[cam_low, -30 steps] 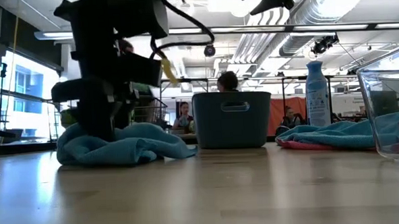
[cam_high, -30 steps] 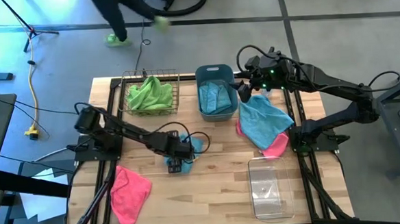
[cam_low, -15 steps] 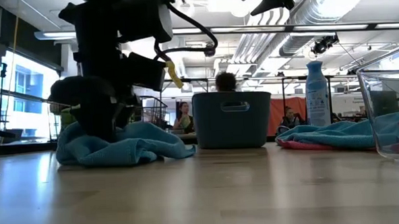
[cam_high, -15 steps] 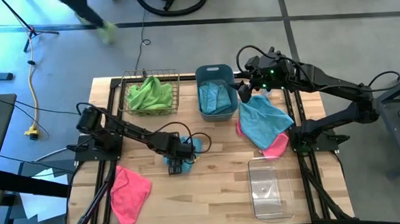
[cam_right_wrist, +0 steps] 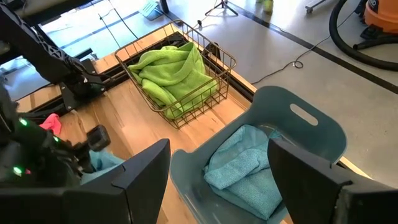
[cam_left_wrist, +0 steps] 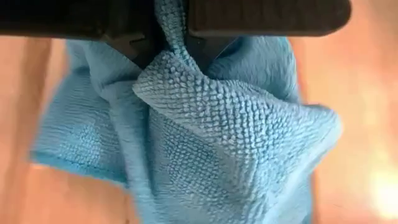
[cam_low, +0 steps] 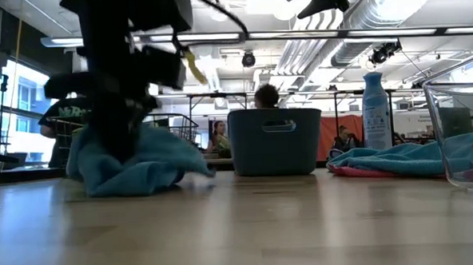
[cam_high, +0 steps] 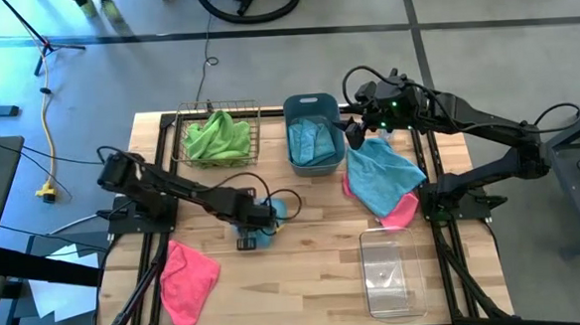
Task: Sort microfiber towel by color & place in baskets
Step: Put the bottom blue microfiber cloth into the blue bin
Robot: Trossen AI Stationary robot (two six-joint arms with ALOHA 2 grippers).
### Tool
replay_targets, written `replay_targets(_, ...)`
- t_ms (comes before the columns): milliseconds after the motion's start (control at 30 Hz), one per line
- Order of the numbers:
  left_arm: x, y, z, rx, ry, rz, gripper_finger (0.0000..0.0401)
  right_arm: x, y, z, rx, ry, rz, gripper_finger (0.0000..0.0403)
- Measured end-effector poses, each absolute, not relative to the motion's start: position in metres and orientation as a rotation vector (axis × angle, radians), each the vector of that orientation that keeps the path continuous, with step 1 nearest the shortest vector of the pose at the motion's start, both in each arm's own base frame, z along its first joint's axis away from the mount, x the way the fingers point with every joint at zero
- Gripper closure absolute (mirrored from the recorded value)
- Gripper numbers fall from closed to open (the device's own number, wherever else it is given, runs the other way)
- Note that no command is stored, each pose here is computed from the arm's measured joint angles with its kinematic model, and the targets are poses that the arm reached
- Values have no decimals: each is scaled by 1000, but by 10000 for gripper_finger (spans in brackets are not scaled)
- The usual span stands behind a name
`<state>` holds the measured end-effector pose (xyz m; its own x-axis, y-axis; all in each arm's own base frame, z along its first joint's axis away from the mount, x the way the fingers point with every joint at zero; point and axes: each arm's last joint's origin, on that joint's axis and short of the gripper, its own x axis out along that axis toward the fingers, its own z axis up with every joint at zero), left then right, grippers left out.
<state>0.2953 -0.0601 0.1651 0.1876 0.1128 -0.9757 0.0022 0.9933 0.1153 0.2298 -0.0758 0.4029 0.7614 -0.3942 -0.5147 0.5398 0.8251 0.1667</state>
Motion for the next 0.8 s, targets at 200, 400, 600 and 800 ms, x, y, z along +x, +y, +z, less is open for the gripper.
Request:
replay_targets(200, 275, -56, 211, 88, 1278, 51, 398, 230, -76, 403, 316, 484, -518, 137)
replay_targets(400, 249, -52, 258, 48, 1109, 24, 400, 230, -76, 403, 326, 481, -521, 137)
replay_targets(600, 232, -53, 280, 48, 1016, -9, 400, 230, -76, 403, 354, 469, -547, 137)
replay_targets(800, 236, -52, 277, 121, 1019, -40, 400, 229, -77, 403, 385, 453, -590, 137)
